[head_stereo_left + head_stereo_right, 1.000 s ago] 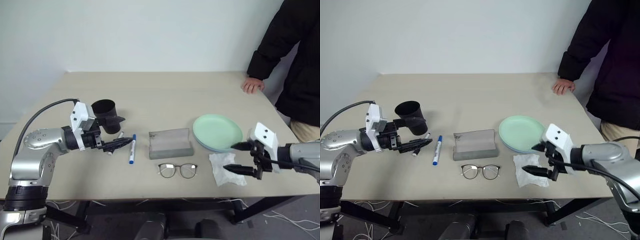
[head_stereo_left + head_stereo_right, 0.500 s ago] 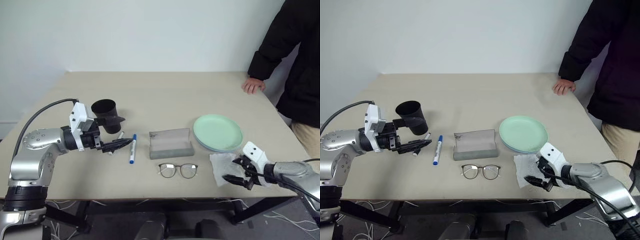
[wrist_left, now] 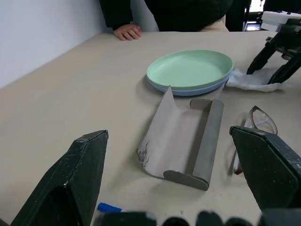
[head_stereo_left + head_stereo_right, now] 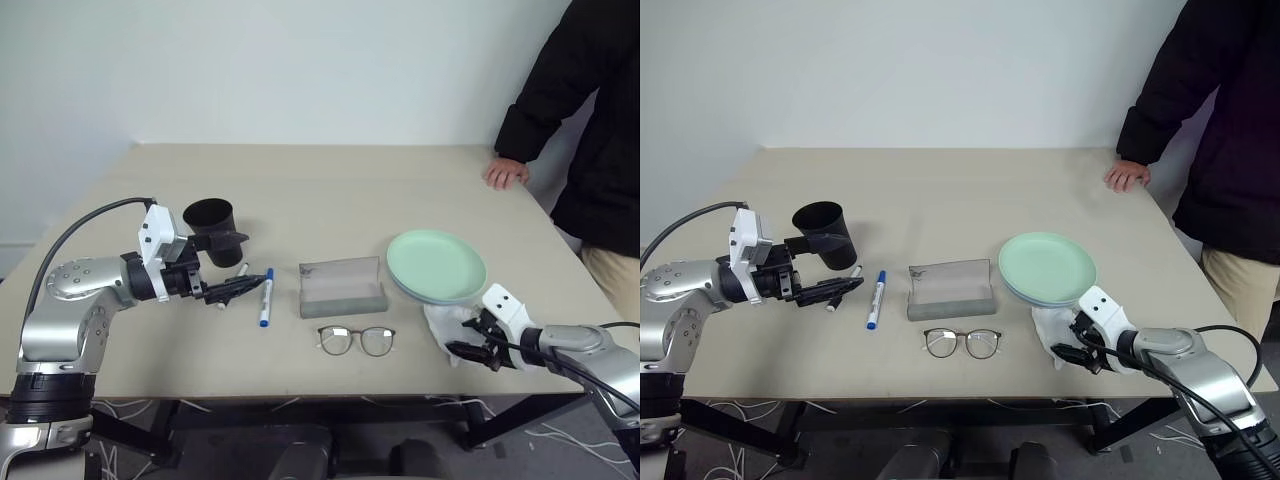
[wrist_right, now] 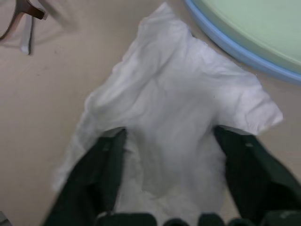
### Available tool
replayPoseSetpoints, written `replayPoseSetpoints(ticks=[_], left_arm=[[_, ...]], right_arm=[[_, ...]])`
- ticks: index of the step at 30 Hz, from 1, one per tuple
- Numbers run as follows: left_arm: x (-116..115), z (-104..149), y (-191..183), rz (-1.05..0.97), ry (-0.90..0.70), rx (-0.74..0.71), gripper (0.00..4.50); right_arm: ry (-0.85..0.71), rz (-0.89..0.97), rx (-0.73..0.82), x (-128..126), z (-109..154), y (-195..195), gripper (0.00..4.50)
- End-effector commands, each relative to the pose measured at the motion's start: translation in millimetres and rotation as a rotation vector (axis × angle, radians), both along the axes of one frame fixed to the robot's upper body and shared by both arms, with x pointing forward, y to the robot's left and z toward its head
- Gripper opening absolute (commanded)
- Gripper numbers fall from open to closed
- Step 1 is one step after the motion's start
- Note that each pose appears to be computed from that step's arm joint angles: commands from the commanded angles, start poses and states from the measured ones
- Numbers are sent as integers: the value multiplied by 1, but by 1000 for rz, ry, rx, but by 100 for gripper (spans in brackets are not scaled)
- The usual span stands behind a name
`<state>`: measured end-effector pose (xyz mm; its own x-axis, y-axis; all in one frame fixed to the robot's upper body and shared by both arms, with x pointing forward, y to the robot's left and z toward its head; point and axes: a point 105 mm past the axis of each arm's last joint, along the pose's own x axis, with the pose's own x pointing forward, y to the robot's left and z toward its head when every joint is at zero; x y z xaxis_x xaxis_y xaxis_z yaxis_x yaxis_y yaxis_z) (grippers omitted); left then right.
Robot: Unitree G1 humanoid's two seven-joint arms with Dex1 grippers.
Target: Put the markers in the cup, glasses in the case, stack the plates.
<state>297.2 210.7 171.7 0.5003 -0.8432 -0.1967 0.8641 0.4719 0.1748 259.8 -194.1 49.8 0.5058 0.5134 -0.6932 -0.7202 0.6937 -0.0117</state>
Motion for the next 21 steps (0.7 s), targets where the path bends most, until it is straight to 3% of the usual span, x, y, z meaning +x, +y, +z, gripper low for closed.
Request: replayPoseSetpoints(ticks=[1,6,16,18,21], left_arm=[[1,13,-1,-2,-63,19,443],[2,13,-3,-5,-66,20,443],[3,13,-4,-2,-72,21,443],[3,13,-3,-1,-74,22,443],[3,14,-3,1,-77,26,443]], right_arm=[[-6,-10,-31,2,3,-6,180],[-24,25,-36,3,9,-2,5],[-68,55,-64,10,22,-4,5],[-90,89,-47,11,34,-1,5],[-142,227,88,4,76,17,5]])
